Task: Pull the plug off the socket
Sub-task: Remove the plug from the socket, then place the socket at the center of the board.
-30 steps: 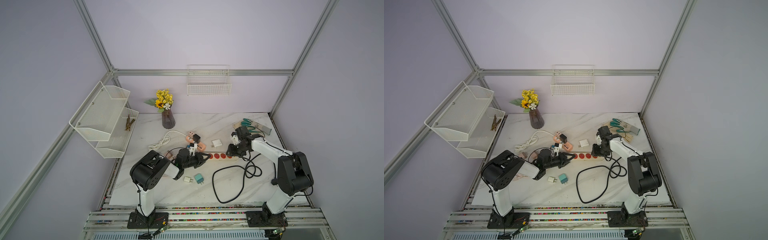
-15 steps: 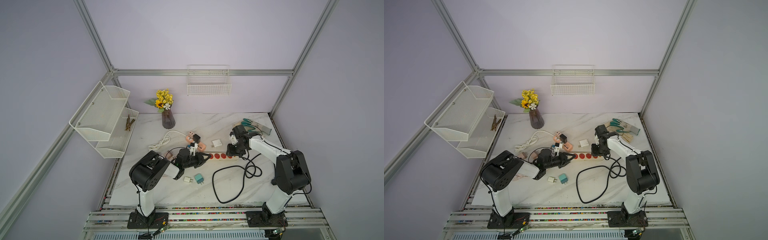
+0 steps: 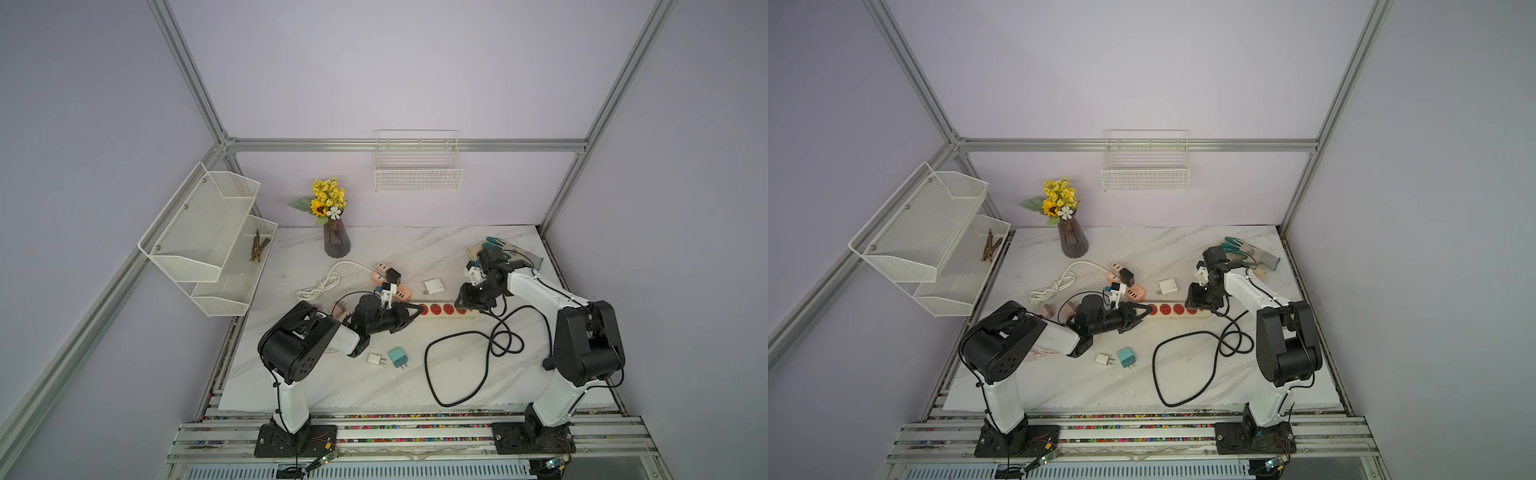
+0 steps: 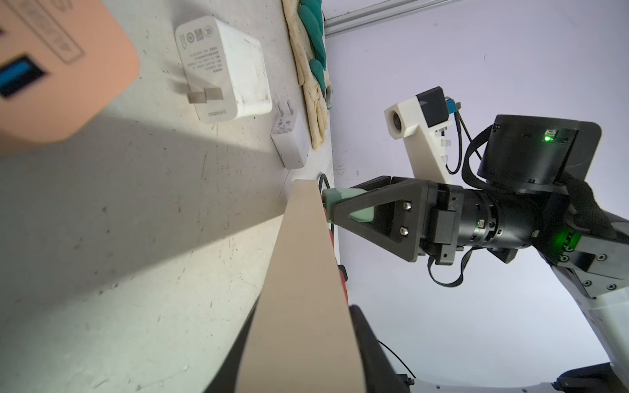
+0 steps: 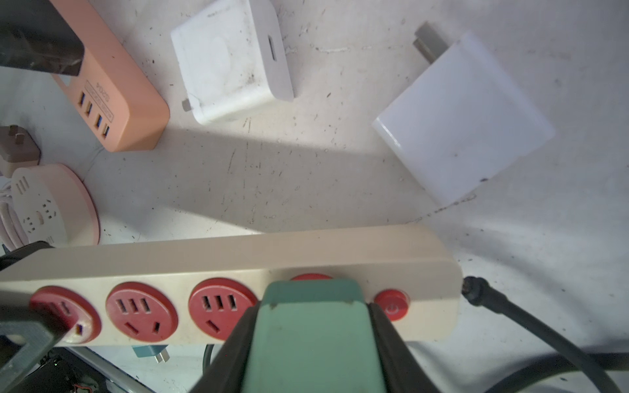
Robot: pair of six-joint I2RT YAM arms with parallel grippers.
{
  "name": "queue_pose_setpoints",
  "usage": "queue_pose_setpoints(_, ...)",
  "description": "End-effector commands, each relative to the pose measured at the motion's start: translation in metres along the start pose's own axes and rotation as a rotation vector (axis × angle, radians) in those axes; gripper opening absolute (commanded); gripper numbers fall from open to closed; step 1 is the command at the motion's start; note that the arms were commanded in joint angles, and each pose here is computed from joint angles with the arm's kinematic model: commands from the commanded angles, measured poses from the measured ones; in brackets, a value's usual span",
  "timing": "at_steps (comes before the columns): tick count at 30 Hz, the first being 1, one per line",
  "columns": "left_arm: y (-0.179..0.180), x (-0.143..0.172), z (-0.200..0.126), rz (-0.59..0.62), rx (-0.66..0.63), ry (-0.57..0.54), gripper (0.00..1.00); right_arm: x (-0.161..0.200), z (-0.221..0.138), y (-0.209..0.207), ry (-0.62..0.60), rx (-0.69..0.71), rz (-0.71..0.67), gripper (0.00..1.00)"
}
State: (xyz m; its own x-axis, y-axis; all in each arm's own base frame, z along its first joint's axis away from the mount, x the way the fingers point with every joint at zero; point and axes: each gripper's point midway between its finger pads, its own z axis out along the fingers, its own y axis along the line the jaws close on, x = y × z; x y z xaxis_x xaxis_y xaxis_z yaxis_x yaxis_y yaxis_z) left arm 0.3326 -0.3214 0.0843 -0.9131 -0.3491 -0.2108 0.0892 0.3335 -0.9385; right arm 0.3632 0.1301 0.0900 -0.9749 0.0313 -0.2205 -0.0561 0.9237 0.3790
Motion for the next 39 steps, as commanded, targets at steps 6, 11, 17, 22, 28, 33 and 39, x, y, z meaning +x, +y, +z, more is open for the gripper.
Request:
queue_pose_setpoints(6, 0.136, 0.053, -0.032, -0.188, -0.479, 0.094, 0.00, -0.028, -0.035, 0.027, -0.122, 0.146, -0.130, 0.00)
queue_pose_setpoints(11, 0.139, 0.054, -0.034, -0.192, -0.492, 0.096, 0.00, -0.034, -0.044, 0.024, -0.142, 0.127, -0.105, 0.00)
queue_pose_setpoints(17, 0.144, 0.056, -0.037, -0.198, -0.509, 0.094, 0.00, -0.036, -0.051, 0.032, -0.141, -0.069, -0.040, 0.00)
queue_pose_setpoints(22, 0.146, 0.057, -0.038, -0.201, -0.520, 0.094, 0.00, -0.025, -0.037, 0.040, -0.107, -0.146, -0.044, 0.00)
queue_pose_setpoints(28, 0.140, 0.055, -0.037, -0.196, -0.504, 0.096, 0.00, -0.027, -0.040, 0.032, -0.146, -0.086, -0.046, 0.00)
queue_pose_setpoints(33, 0.125, 0.054, -0.033, -0.197, -0.465, 0.103, 0.14, -0.040, -0.055, 0.031, -0.220, -0.055, -0.027, 0.00)
queue_pose_setpoints(39, 0.084, 0.036, -0.024, -0.116, -0.395, 0.115, 0.43, -0.042, -0.050, 0.030, -0.222, -0.035, -0.024, 0.00)
